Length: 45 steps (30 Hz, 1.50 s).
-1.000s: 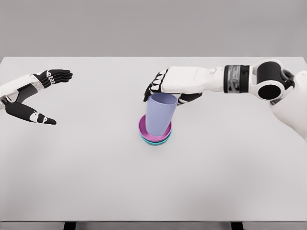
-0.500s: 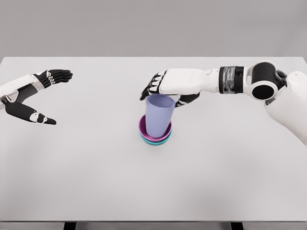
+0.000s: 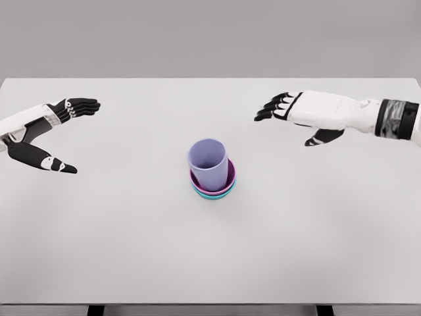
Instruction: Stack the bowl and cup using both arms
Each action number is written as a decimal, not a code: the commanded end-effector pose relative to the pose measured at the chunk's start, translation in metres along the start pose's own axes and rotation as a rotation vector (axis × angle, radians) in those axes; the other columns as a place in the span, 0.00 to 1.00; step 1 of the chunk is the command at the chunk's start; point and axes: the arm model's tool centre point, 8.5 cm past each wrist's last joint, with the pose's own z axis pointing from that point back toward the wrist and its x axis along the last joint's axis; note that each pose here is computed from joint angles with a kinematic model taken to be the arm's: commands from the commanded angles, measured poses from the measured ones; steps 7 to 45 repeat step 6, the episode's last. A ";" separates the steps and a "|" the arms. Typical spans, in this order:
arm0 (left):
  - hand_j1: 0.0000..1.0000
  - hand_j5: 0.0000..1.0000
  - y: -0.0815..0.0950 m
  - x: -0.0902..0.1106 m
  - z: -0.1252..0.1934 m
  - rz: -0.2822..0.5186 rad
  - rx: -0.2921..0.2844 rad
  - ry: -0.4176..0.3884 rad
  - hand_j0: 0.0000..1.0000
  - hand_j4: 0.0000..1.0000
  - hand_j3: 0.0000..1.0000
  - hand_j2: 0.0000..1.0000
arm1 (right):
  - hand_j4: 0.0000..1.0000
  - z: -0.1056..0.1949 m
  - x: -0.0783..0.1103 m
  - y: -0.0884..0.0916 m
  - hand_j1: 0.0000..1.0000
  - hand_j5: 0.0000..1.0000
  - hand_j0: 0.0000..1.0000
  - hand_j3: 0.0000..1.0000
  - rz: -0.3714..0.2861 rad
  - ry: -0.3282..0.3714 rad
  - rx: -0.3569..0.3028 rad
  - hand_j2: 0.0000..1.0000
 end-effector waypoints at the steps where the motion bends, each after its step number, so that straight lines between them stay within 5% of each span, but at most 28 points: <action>1: 1.00 1.00 0.000 0.000 0.000 0.000 0.000 0.000 1.00 1.00 1.00 1.00 | 1.00 0.059 -0.028 -0.025 1.00 1.00 1.00 1.00 0.024 0.145 -0.055 1.00; 6: 1.00 1.00 -0.002 -0.002 -0.001 -0.014 -0.016 0.013 1.00 1.00 1.00 1.00 | 1.00 0.076 -0.033 -0.010 1.00 1.00 1.00 1.00 -0.007 0.183 -0.049 1.00; 45: 1.00 1.00 -0.002 -0.002 -0.001 -0.014 -0.016 0.013 1.00 1.00 1.00 1.00 | 1.00 0.076 -0.033 -0.010 1.00 1.00 1.00 1.00 -0.007 0.183 -0.049 1.00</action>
